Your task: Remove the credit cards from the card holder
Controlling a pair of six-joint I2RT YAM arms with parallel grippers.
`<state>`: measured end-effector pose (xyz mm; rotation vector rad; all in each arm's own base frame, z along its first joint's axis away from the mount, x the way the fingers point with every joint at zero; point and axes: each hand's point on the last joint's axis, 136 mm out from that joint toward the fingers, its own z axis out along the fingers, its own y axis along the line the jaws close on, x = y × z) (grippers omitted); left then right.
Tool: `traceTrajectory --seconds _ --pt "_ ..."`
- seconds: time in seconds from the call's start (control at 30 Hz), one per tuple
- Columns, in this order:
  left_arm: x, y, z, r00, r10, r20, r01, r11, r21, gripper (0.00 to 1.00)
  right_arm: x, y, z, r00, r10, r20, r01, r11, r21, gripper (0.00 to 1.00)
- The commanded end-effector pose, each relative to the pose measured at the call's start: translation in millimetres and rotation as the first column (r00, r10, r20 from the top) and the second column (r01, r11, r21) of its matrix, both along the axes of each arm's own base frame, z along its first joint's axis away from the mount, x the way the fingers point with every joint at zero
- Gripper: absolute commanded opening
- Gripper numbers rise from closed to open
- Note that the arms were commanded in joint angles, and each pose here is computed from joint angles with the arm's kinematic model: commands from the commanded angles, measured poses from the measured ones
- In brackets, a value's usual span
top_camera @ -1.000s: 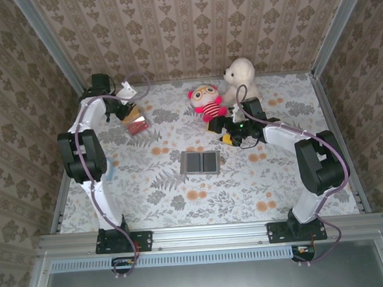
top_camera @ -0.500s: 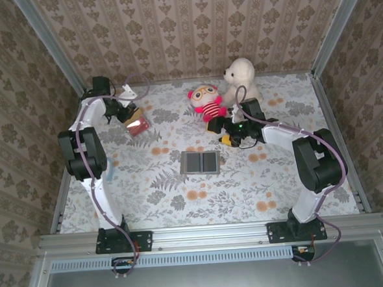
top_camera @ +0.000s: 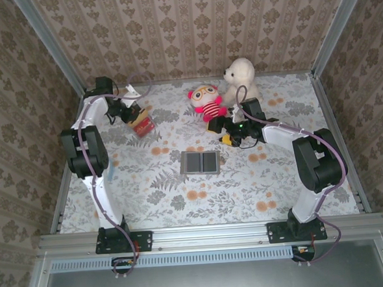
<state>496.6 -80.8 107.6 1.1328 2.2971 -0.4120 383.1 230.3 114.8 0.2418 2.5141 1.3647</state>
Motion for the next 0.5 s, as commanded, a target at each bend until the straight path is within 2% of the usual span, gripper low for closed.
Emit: traceTrajectory --seconds 0.0,0.27,0.47 --pt "-8 1 -4 0.999 0.004 -0.048 -0.003 1.0 0.013 0.0 2 0 -2 1.0 0.008 -0.018 -0.007 1.0 0.02 1.0" --pt "-6 18 1 0.998 0.047 -0.034 -0.045 0.997 0.067 0.0 3 1 -4 1.0 0.007 -0.02 -0.007 1.0 0.02 1.0" --pt "-17 2 -6 0.996 -0.007 -0.093 0.009 1.0 0.024 0.0 3 1 -5 1.0 0.008 -0.023 -0.007 1.0 0.023 1.0"
